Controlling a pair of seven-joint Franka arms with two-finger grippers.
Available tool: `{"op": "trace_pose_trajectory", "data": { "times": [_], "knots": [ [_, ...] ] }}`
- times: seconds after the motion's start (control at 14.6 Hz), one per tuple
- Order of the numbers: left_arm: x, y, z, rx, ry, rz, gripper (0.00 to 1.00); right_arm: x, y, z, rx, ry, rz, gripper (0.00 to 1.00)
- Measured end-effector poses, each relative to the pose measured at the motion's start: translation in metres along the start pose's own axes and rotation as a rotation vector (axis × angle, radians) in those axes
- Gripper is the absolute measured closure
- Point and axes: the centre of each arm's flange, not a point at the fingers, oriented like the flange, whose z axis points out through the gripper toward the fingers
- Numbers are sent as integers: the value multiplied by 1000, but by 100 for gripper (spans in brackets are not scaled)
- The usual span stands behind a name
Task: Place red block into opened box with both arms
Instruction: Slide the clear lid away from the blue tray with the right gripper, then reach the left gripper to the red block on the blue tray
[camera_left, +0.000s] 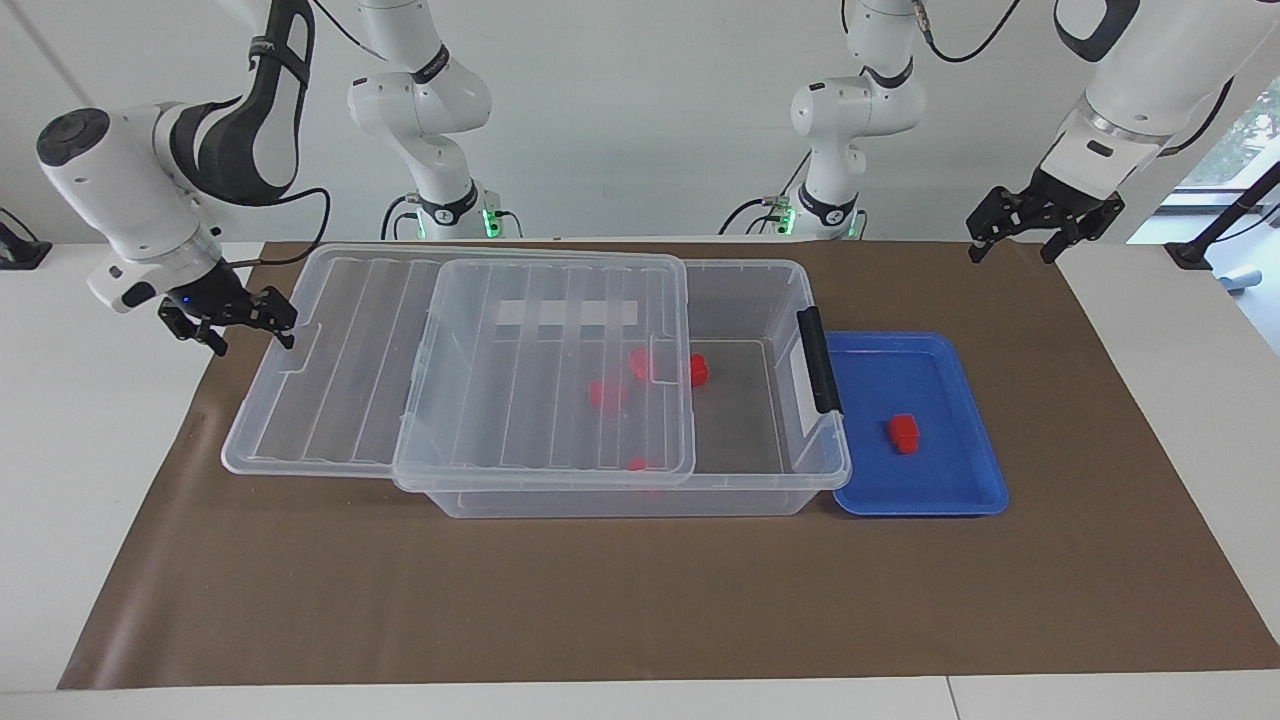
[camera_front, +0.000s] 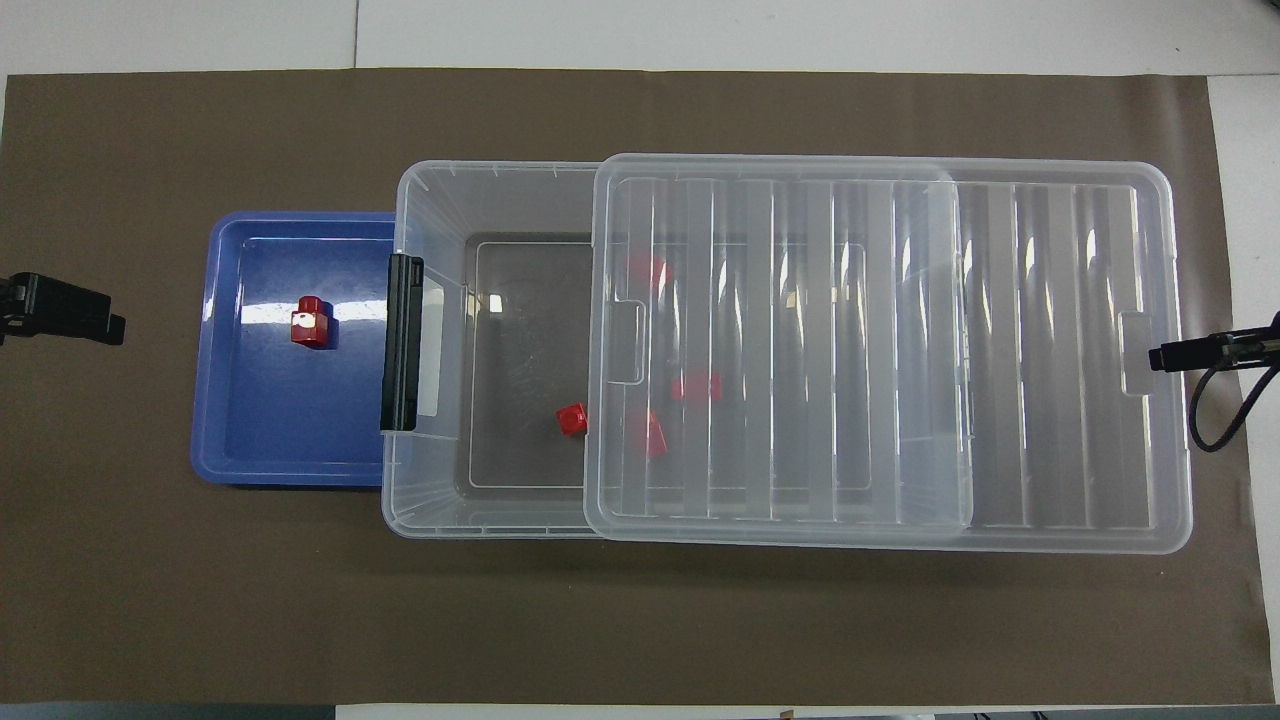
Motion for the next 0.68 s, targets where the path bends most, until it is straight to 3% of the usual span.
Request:
{"op": "trace_pose_trajectory", "data": {
  "times": [0.41,0.68],
  "knots": [
    [8,-1,6,2,42,0,0,-7,16,-1,0,1,-16,0],
    [24,-2,48,2,74,-1,0,-7,16,-1,0,1,-16,0]
  ]
}}
